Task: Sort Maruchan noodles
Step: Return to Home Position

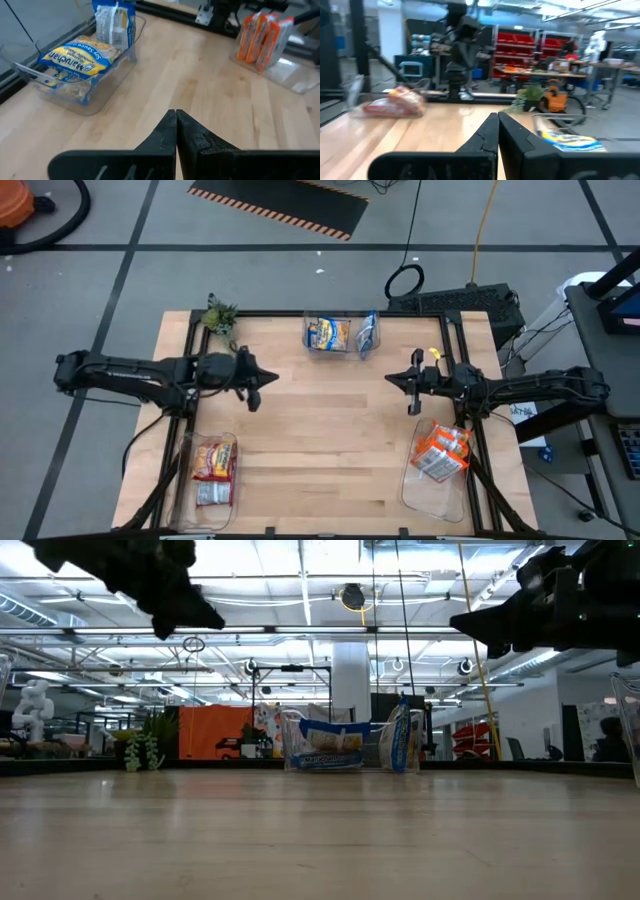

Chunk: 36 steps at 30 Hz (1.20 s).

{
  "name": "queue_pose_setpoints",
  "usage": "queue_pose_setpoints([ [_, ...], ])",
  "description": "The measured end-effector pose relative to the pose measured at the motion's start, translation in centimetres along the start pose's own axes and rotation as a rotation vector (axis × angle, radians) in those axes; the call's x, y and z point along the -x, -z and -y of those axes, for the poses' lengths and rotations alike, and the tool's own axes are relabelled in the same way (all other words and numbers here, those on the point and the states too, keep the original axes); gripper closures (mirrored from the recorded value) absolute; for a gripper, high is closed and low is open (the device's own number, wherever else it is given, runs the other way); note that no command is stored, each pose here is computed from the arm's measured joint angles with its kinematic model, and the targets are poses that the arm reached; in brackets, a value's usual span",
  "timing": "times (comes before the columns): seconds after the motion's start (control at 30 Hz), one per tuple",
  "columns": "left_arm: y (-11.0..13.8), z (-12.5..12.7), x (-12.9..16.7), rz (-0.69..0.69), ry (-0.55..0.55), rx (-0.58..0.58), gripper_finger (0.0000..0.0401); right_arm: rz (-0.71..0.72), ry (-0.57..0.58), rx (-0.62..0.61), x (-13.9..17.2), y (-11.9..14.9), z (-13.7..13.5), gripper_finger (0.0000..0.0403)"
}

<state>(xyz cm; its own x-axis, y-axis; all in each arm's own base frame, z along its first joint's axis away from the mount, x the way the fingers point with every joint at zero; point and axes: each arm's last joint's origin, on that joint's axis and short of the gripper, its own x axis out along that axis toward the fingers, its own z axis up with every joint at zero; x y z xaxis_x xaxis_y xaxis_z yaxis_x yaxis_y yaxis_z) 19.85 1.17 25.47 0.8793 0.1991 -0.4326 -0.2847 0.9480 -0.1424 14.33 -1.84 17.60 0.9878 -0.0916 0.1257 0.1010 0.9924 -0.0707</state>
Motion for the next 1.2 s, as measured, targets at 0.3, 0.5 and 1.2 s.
queue_pose_setpoints([
  [0.3,1.3,-0.4,3.2,0.069,-0.066,0.012,0.0401,0.046,0.077,0.049,0.6,-0.8,0.3,0.0403],
  [0.5,2.3,-0.9,4.5,0.084,-0.084,-0.004,0.0401,0.047,0.066,0.027,1.1,-1.0,0.1,0.0403],
  [1.2,4.8,-1.8,5.5,0.049,-0.062,0.042,0.04,-0.047,-0.025,-0.088,2.7,-0.7,-2.2,0.0403],
])
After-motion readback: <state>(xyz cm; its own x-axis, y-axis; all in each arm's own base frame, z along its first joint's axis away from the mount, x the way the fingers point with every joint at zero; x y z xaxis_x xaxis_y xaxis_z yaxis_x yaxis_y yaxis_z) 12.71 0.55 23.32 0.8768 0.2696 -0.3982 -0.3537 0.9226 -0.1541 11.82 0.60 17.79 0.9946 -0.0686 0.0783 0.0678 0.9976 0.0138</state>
